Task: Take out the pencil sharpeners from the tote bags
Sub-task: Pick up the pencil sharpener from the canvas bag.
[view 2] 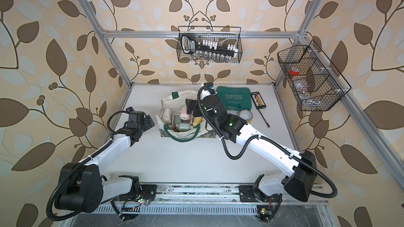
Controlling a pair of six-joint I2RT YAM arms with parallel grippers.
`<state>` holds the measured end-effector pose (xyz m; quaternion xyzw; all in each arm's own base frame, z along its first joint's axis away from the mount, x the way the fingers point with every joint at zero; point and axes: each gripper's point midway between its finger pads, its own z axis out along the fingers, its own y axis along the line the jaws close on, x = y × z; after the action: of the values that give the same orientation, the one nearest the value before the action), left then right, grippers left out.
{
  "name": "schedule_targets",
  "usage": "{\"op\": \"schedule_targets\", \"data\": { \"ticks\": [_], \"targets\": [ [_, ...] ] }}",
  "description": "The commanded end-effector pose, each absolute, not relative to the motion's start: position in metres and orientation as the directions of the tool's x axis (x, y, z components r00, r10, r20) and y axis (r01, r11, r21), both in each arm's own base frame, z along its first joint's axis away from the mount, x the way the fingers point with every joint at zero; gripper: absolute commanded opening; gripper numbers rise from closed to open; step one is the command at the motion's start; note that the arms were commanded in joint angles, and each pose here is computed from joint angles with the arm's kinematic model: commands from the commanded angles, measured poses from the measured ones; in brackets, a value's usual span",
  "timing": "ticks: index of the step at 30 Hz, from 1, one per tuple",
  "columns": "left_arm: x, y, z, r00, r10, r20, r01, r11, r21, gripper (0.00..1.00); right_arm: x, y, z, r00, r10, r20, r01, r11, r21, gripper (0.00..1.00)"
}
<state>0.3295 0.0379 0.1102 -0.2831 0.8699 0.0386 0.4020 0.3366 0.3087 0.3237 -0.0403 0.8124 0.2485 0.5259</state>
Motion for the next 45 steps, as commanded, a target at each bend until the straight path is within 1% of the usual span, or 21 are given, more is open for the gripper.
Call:
{"op": "schedule_targets", "data": {
  "ticks": [1, 2, 7, 9, 11, 15, 17, 19, 21, 38, 45],
  "targets": [
    [0.328, 0.041, 0.123, -0.444, -0.49, -0.75, -0.543, 0.813, -0.21, 0.99, 0.337, 0.331, 0.312, -0.466, 0.145, -0.873, -0.337, 0.883, 0.327, 0.88],
    [0.329, 0.041, 0.123, -0.443, -0.491, -0.75, -0.543, 0.813, -0.212, 0.99, 0.341, 0.337, 0.305, -0.48, 0.138, -0.866, -0.341, 0.881, 0.329, 0.85],
    [0.334, 0.04, 0.114, -0.483, -0.491, -0.725, -0.556, 0.812, -0.18, 0.99, 0.359, 0.364, 0.279, -0.572, 0.111, -0.813, -0.327, 0.878, 0.35, 0.6],
    [0.336, 0.04, 0.111, -0.498, -0.491, -0.715, -0.561, 0.811, -0.166, 0.99, 0.364, 0.374, 0.267, -0.62, 0.101, -0.778, -0.316, 0.876, 0.365, 0.54],
    [0.337, 0.04, 0.11, -0.505, -0.491, -0.71, -0.564, 0.81, -0.16, 0.99, 0.369, 0.381, 0.256, -0.654, 0.083, -0.752, -0.303, 0.882, 0.36, 0.55],
    [0.338, 0.04, 0.11, -0.507, -0.49, -0.709, -0.561, 0.812, -0.16, 0.99, 0.375, 0.386, 0.229, -0.708, 0.067, -0.703, -0.249, 0.908, 0.337, 0.64],
    [0.337, 0.04, 0.11, -0.505, -0.49, -0.711, -0.563, 0.811, -0.159, 0.99, 0.375, 0.385, 0.219, -0.726, 0.078, -0.684, -0.216, 0.917, 0.334, 0.67],
    [0.337, 0.04, 0.109, -0.506, -0.491, -0.709, -0.564, 0.81, -0.158, 0.99, 0.376, 0.38, 0.211, -0.731, 0.088, -0.677, -0.178, 0.933, 0.313, 0.75],
    [0.337, 0.041, 0.109, -0.507, -0.491, -0.708, -0.566, 0.809, -0.156, 0.99, 0.377, 0.375, 0.205, -0.73, 0.085, -0.678, -0.152, 0.947, 0.282, 0.76],
    [0.337, 0.042, 0.109, -0.506, -0.493, -0.708, -0.573, 0.806, -0.151, 0.99, 0.394, 0.373, 0.145, -0.771, 0.074, -0.633, -0.08, 0.974, 0.211, 0.74],
    [0.334, 0.044, 0.111, -0.497, -0.494, -0.713, -0.579, 0.801, -0.151, 0.99, 0.403, 0.372, 0.143, -0.754, 0.084, -0.652, -0.055, 0.98, 0.19, 0.72]
  ]
}}
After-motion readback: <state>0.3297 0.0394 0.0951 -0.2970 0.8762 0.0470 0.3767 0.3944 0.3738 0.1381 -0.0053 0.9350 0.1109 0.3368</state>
